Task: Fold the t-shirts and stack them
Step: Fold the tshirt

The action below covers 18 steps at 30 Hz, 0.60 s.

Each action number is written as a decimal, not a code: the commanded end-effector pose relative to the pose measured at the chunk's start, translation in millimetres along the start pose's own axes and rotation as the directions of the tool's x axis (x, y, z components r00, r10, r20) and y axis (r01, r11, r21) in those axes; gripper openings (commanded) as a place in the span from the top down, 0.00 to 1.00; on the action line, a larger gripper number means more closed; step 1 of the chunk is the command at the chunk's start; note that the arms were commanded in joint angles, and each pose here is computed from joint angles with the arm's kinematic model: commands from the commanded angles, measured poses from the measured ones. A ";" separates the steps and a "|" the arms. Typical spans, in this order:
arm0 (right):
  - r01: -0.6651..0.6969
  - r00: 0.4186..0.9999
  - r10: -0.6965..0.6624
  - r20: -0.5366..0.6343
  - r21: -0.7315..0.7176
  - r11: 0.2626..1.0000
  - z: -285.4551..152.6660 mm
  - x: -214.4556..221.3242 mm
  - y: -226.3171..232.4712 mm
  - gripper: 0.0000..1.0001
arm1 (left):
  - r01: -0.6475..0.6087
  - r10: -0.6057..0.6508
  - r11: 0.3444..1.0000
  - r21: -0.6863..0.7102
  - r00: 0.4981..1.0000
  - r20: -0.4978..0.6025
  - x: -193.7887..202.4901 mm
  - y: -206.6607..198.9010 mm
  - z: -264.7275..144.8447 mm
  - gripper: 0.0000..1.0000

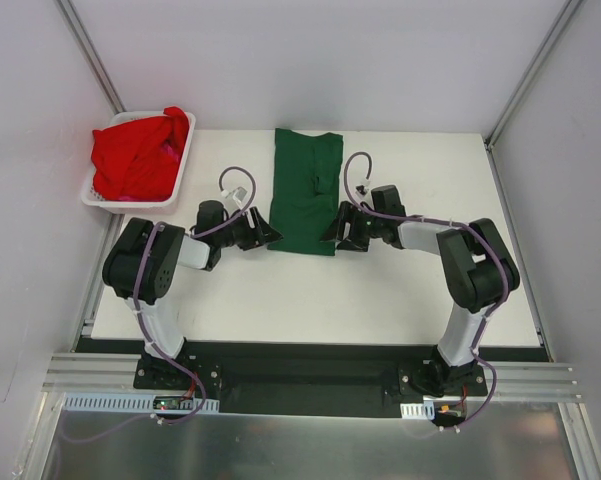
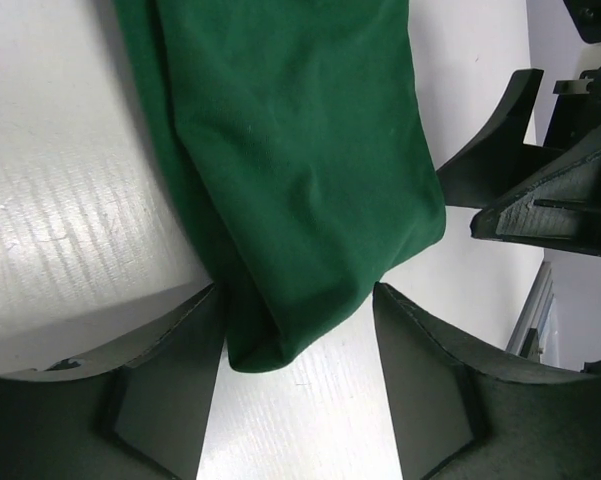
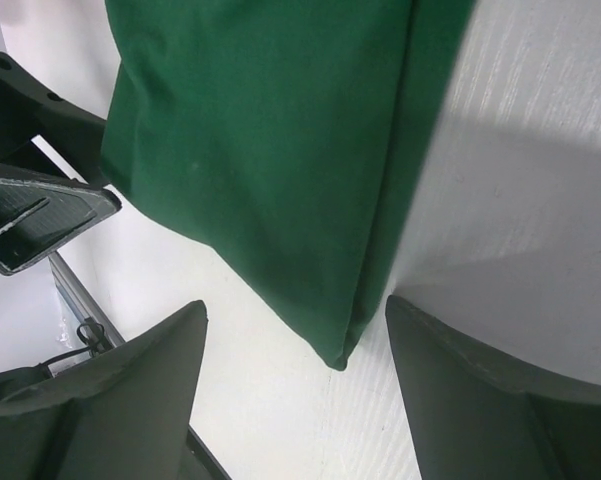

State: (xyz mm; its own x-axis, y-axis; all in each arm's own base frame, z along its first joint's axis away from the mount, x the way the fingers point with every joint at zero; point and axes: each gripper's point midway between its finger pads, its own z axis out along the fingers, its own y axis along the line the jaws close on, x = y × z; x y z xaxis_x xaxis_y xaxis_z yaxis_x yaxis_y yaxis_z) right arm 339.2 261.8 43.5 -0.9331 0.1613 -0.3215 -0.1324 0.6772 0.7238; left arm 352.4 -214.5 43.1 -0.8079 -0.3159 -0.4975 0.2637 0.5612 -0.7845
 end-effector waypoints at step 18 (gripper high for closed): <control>-0.015 0.999 0.016 -0.048 0.015 1.000 5.1 18.5 -8.4 0.53 | -0.002 0.002 1.000 0.014 0.999 -0.050 15.9 -0.9 4.3 0.63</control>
State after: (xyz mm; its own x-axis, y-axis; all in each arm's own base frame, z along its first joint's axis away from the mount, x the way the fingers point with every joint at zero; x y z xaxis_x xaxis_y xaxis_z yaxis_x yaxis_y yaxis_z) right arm 332.3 261.0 32.4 -0.9433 0.1540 -0.2939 -0.1119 0.6862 0.7188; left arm 347.7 -218.4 34.5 -0.8264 -0.3040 -0.4740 0.2457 0.5627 -0.7893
